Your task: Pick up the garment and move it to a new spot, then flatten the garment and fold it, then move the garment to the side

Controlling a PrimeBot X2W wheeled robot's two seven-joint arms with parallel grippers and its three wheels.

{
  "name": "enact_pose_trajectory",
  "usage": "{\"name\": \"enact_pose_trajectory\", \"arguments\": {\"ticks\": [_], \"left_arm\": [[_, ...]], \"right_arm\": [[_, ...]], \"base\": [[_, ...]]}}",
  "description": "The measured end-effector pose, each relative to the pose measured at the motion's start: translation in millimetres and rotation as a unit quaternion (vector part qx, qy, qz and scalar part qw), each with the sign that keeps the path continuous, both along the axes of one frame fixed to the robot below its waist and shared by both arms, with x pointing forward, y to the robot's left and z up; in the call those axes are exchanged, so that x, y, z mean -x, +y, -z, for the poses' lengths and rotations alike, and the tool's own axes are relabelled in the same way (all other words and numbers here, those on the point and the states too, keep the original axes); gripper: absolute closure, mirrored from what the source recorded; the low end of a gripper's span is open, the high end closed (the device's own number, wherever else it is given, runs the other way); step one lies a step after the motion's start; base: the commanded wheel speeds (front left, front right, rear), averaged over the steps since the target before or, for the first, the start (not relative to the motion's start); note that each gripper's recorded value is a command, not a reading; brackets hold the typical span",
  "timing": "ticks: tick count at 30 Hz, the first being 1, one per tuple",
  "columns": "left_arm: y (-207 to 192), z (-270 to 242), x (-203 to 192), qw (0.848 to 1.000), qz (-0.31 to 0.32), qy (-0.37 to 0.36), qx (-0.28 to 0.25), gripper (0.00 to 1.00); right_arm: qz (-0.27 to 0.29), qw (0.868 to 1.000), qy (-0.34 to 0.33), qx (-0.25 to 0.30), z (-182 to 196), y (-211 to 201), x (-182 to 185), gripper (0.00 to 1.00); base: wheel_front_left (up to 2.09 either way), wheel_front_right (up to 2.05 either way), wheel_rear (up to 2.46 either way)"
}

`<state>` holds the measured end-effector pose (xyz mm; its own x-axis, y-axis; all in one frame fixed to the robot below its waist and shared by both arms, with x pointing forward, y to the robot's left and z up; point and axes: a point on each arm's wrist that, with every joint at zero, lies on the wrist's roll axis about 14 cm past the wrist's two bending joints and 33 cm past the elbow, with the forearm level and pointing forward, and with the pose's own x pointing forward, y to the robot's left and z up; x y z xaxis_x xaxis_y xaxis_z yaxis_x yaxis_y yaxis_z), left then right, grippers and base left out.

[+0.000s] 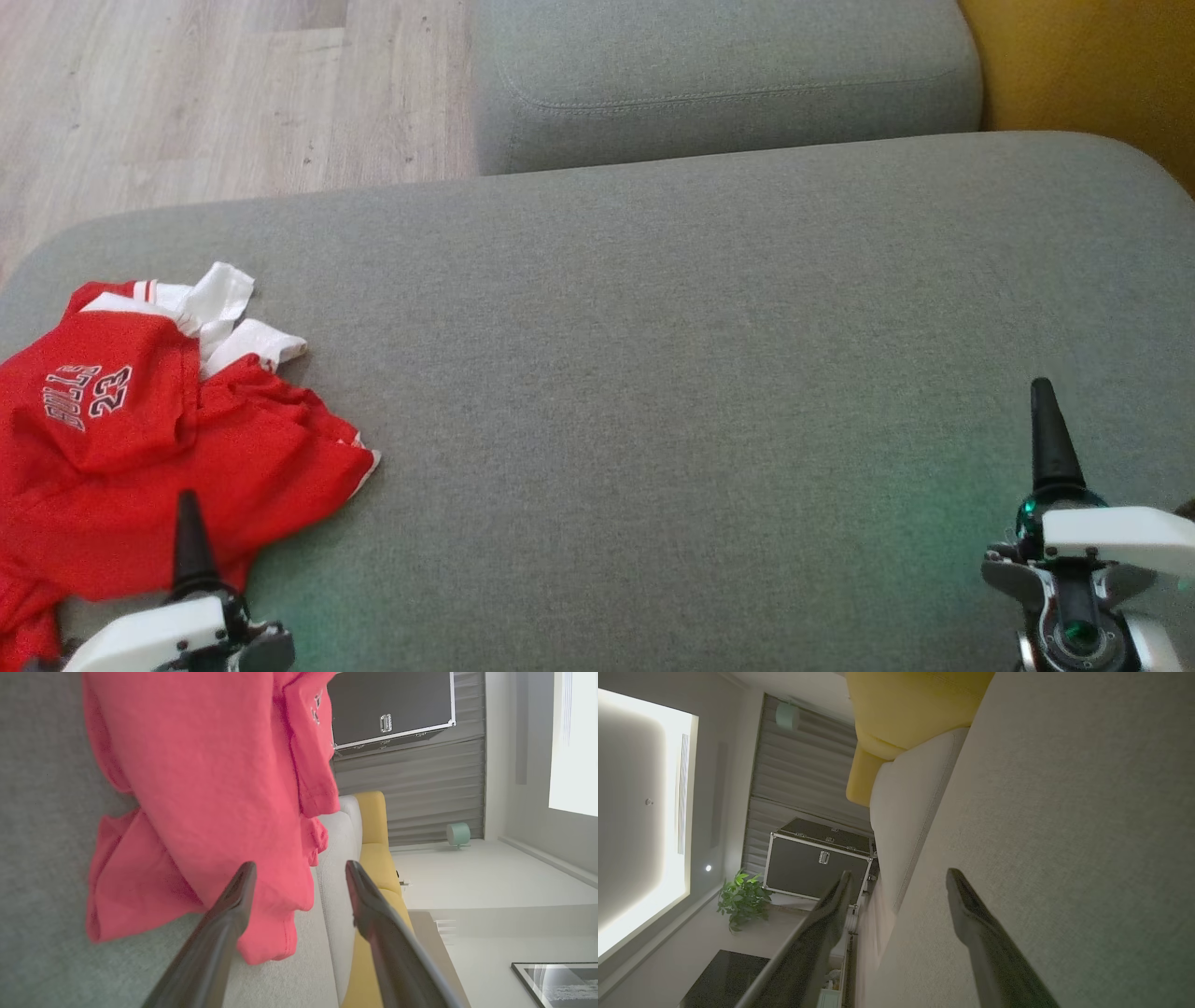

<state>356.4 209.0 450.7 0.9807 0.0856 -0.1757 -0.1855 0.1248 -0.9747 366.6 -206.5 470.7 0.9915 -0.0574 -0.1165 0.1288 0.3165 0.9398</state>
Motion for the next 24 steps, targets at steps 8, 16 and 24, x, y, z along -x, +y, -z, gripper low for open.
{"name": "enact_pose_trajectory", "arguments": {"ticks": [8,16,24], "left_arm": [[5,-14,-5,0.998,-0.001,-0.017,-0.058,0.0],[0,-35,-12,0.99,0.011,-0.037,-0.134,0.0],[-22,-52,-18,0.971,0.047,-0.06,-0.227,0.0]], "right_arm": [[-0.011,0.997,-0.02,0.078,-15,2,-4,0.0],[-0.026,0.986,-0.037,0.158,-27,10,-6,0.0],[-0.042,0.97,-0.049,0.235,-35,18,-7,0.0]], "base": [[0.0,0.0,0.0],[0.0,0.0,0.0],[0.0,0.0,0.0]]}}
